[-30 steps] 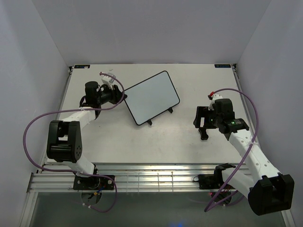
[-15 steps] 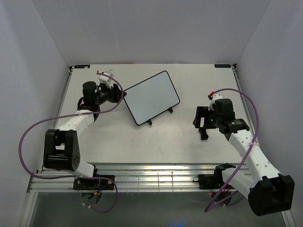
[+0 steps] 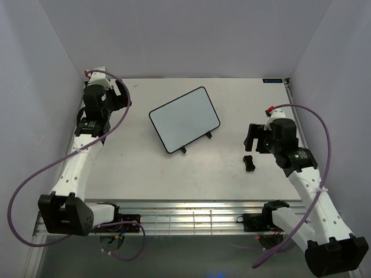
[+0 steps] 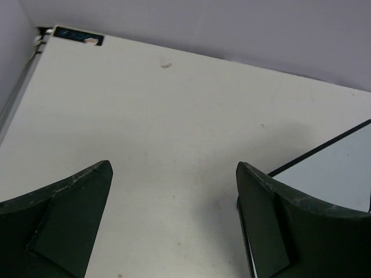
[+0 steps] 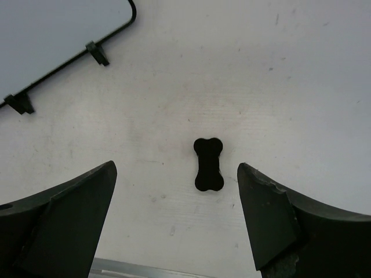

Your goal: Erase the whiteboard

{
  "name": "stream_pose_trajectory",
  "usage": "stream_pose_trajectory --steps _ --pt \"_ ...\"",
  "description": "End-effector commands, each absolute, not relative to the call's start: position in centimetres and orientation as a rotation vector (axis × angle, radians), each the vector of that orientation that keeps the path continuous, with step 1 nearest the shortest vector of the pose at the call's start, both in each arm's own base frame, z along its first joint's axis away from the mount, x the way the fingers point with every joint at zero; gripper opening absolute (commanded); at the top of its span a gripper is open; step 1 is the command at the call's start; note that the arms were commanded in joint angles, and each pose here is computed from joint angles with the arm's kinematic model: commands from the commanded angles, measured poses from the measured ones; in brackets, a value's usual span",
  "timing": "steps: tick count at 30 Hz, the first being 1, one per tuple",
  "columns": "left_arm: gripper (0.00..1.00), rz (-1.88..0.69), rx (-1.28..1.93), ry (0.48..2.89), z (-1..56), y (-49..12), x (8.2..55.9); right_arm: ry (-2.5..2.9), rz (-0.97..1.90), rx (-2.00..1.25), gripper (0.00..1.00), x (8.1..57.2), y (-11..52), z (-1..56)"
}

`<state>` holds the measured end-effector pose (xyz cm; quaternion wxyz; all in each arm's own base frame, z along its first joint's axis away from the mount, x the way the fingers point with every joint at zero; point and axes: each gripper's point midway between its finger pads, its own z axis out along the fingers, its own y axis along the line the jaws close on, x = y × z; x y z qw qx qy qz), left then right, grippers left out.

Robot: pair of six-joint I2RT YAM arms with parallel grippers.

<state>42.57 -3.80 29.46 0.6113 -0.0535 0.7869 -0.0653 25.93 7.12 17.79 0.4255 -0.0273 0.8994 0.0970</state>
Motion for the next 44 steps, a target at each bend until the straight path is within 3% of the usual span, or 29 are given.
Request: stream_pose_trajectory --steps 1,9,16,44 --pt "0.98 0.037 -0.362 1.870 29.9 0.6 36.6 2.140 0.151 -0.007 0.90 25.9 5.3 23.4" --pt "0.98 -0.041 -0.385 1.749 31.8 0.9 27.4 1.997 0.157 -0.034 0.90 22.7 4.4 31.1" --pt "0.98 -0.025 -0.376 1.686 32.6 1.6 22.8 2.053 0.093 -0.062 0.90 20.3 3.2 28.6" --pt "0.98 -0.092 -0.287 1.704 30.4 0.0 21.6 1.975 0.021 -0.042 0.90 20.4 1.9 28.5"
